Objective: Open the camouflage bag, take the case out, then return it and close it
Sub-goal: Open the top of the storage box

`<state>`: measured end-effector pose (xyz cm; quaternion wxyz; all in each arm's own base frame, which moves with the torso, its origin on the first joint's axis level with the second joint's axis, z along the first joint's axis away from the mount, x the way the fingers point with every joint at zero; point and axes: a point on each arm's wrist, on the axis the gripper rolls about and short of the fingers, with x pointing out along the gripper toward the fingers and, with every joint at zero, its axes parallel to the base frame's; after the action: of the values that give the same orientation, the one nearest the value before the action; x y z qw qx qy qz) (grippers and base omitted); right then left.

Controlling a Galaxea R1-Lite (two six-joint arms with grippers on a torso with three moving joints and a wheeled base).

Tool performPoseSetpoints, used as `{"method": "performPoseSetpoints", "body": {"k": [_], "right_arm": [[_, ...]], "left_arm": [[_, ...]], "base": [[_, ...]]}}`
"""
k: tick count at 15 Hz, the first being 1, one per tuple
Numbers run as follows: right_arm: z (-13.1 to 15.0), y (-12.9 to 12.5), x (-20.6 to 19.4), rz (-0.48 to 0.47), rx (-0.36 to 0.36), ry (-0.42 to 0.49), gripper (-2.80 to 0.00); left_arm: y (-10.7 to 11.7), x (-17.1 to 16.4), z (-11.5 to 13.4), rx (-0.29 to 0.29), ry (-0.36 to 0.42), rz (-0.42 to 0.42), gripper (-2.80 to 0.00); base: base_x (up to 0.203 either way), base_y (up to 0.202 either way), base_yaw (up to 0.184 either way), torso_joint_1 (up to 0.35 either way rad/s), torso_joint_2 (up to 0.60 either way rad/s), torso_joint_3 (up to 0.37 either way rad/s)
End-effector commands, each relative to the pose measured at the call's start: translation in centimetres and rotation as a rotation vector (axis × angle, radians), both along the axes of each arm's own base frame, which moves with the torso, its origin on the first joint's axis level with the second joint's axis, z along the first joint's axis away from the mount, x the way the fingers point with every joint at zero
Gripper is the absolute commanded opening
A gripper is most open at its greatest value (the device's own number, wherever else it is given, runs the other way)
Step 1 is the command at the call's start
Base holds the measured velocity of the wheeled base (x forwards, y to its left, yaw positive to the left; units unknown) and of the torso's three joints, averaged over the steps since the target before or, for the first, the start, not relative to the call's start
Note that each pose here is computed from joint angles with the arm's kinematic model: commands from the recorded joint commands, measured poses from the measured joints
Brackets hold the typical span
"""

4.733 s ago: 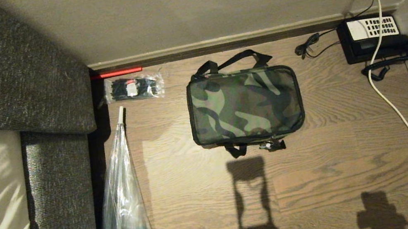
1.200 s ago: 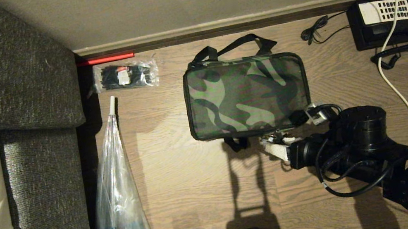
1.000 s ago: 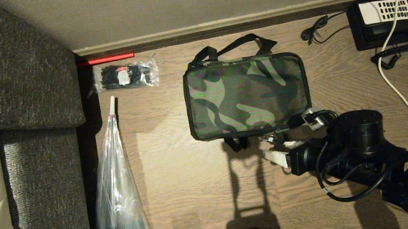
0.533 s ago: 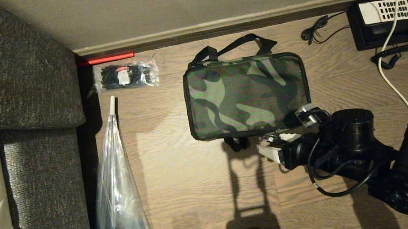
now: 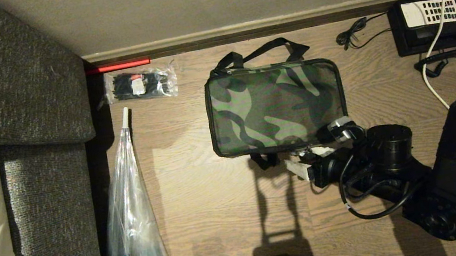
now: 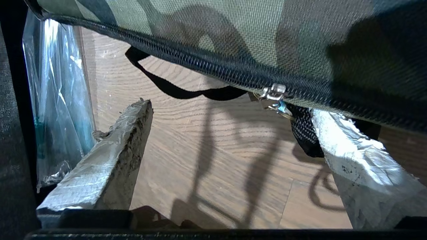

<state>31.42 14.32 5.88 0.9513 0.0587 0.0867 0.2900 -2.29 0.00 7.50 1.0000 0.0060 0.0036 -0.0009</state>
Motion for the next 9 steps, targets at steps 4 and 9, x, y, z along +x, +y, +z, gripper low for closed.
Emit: {"method": "performPoseSetpoints", "body": {"k": [4,9], "right_arm": [[-0.1,0.3,0.5,-0.002,0.059,-0.001,0.00],[1.3,0.3,0.2,0.009,0.103,-0.019,0.00]], "left_arm": [[0.0,0.0,0.0,0.000,0.000,0.000,-2.80],[0.0,0.0,0.0,0.000,0.000,0.000,-2.80]], "base": [[0.000,0.000,0.000,0.000,0.00,0.000],[0.000,0.000,0.000,0.000,0.00,0.000]]}}
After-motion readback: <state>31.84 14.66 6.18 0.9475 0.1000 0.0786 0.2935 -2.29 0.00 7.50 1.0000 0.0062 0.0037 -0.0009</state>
